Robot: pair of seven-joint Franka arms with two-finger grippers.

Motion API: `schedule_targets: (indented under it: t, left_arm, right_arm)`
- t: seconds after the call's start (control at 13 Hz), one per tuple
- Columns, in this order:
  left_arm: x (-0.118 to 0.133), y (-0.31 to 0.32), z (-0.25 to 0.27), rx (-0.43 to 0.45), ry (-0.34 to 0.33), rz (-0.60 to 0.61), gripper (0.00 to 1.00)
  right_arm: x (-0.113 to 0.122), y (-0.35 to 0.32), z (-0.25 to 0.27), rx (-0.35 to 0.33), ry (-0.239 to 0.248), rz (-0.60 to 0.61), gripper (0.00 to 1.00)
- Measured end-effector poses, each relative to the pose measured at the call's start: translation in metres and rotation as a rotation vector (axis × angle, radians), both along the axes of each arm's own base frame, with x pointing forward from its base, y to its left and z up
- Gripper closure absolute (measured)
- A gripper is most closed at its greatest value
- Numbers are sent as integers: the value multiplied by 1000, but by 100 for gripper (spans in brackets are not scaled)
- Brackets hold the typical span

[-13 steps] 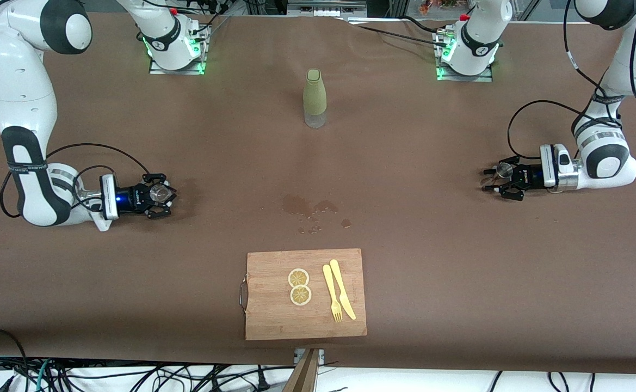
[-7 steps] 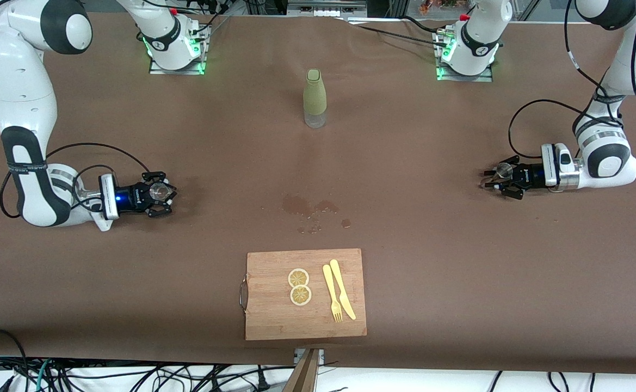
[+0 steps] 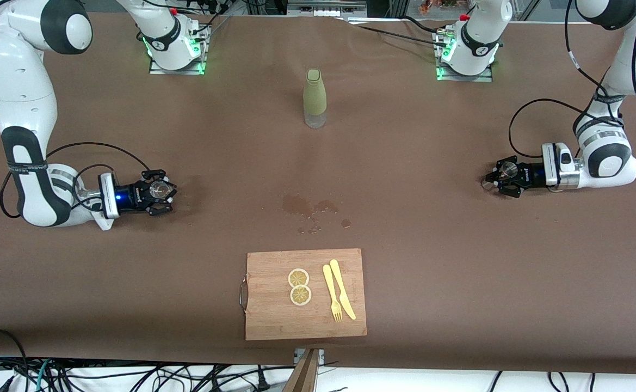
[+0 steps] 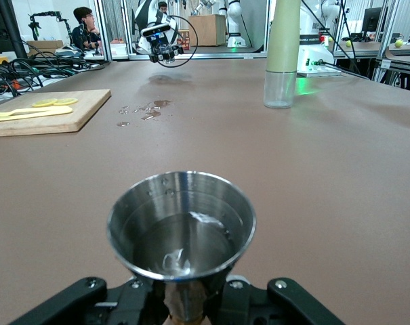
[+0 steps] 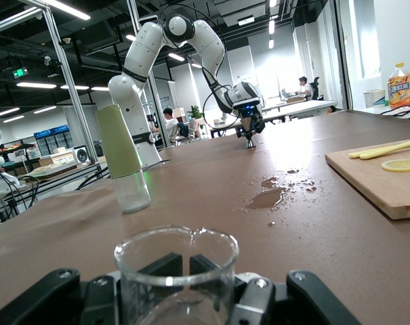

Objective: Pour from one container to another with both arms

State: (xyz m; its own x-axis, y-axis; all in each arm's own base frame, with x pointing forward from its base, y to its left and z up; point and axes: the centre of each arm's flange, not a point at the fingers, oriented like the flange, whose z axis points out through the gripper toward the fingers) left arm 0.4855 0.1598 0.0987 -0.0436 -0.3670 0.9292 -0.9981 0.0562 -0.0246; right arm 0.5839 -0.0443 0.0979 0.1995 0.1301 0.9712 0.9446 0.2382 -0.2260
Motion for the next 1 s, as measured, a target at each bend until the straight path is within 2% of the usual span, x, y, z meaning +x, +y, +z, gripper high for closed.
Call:
schedule_targets:
  t: [1.0]
  left_arm:
    - [2,2,2,-4,7,3,90]
  right_arm:
    - [-2,-9,2,13,6,-4,87]
